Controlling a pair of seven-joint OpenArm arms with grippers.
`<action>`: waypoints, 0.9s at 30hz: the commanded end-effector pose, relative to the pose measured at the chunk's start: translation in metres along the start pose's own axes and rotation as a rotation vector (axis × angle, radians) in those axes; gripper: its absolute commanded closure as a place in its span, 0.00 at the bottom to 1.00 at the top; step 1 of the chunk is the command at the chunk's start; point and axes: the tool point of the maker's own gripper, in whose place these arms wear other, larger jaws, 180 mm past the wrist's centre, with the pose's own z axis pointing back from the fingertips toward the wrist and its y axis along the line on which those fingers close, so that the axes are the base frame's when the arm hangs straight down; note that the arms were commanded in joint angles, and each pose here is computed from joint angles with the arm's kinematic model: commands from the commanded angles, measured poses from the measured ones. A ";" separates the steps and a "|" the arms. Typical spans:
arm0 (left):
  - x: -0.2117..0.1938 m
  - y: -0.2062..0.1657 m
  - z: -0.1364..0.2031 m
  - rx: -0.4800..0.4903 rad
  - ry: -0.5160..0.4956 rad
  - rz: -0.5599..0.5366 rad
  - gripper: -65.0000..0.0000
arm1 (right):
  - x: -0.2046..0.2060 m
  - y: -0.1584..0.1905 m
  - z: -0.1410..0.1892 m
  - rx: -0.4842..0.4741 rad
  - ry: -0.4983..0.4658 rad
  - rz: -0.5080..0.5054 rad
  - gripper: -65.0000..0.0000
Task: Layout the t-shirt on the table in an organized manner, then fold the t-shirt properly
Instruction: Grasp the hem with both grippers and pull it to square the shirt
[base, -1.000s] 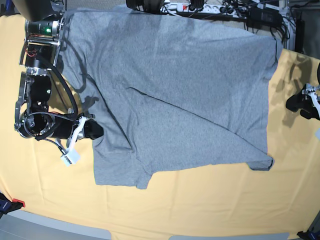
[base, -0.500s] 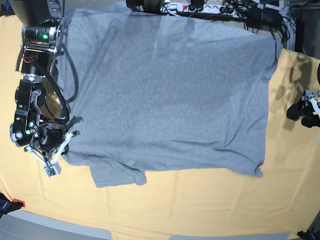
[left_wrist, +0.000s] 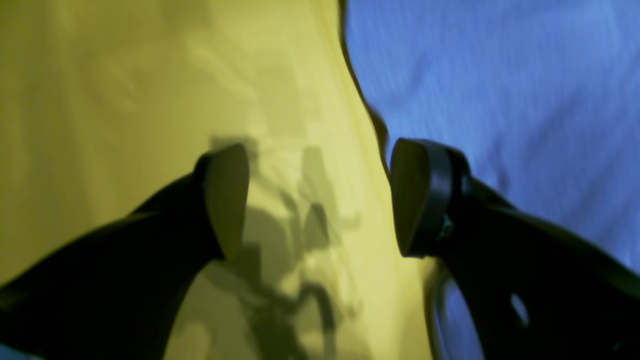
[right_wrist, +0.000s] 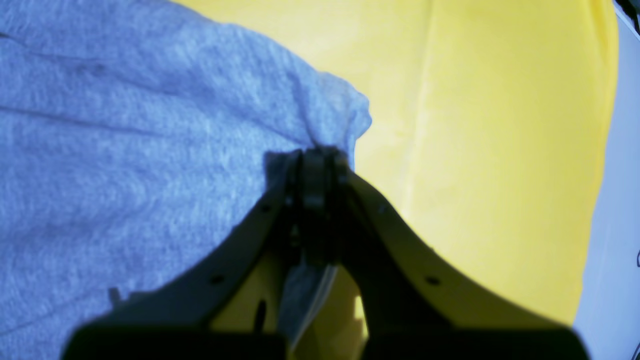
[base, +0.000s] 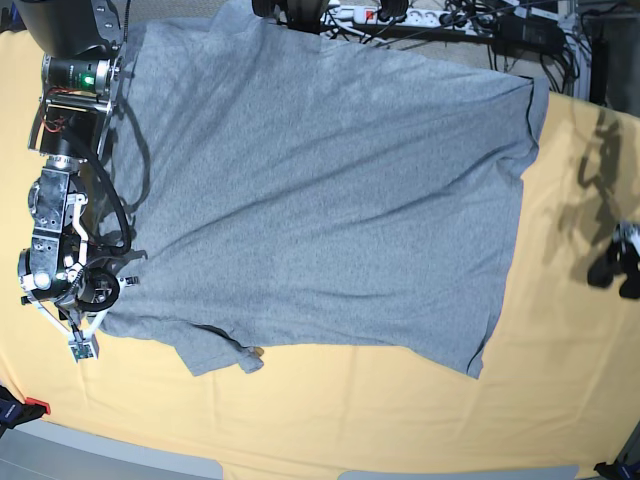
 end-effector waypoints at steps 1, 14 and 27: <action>0.017 0.002 0.003 0.019 -0.062 -0.017 0.31 | 0.024 -0.018 0.008 -0.042 -0.061 -0.005 1.00; 0.007 0.010 -0.080 0.015 -0.217 0.340 0.31 | 0.014 -0.028 0.010 -0.051 -0.014 0.019 1.00; 0.037 -0.019 -0.151 -0.233 -0.289 0.473 0.31 | 0.007 -0.027 0.009 -0.050 0.001 0.026 1.00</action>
